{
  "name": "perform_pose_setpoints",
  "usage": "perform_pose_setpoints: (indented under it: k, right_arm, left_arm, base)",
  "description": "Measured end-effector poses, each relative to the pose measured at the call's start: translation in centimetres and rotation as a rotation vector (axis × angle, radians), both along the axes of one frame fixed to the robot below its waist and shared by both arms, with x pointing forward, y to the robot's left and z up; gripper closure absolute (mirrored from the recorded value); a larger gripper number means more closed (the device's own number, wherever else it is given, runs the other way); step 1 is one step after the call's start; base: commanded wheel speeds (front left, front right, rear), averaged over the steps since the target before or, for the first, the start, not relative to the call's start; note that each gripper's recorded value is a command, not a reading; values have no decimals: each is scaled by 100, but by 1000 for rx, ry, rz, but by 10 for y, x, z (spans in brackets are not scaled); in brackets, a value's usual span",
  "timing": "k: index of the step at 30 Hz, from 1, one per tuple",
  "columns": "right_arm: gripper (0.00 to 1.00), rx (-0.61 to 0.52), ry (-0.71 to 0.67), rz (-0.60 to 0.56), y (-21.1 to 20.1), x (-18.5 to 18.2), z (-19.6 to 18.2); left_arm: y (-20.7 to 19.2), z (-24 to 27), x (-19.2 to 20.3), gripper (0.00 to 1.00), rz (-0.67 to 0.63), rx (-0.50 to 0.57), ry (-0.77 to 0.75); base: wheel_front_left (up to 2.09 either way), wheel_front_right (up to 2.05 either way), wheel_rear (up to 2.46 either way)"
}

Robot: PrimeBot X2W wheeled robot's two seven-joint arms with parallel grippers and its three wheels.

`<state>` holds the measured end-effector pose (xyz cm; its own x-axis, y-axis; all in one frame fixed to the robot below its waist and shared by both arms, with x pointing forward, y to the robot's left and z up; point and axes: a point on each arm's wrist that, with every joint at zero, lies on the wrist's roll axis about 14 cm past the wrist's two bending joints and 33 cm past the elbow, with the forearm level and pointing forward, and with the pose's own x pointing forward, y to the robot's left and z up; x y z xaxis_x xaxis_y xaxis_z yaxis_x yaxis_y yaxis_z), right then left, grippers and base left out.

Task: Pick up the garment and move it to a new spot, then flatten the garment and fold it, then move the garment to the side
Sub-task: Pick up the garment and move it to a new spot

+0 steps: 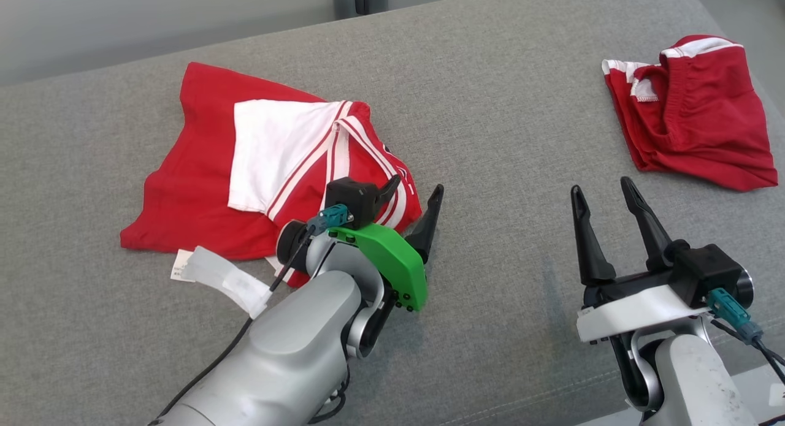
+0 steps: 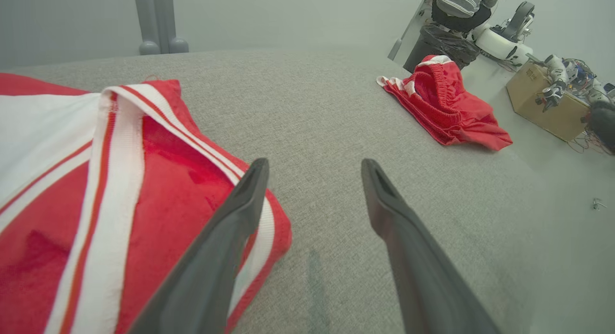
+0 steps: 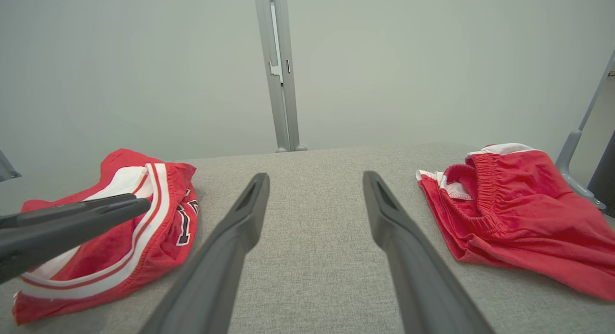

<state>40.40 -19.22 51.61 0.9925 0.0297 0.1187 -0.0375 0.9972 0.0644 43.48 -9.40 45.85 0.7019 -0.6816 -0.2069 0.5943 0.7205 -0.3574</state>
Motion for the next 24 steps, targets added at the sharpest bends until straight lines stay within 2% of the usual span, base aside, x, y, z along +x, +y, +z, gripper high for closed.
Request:
perform_pose_setpoints:
  k: [9,13,24]
  right_arm:
    - [0,6,-14,-4,-1,-4,5]
    - [0,10,-4,10,5,-9,2]
    - [0,21,-12,78,28,-14,5]
  left_arm:
    - [12,30,7,0,68,-51,-48]
    - [34,40,12,0,152,-64,-78]
    - [114,29,-9,0,380,-19,-129]
  base:
    - [0,0,0]
    - [0,0,0]
    - [0,0,0]
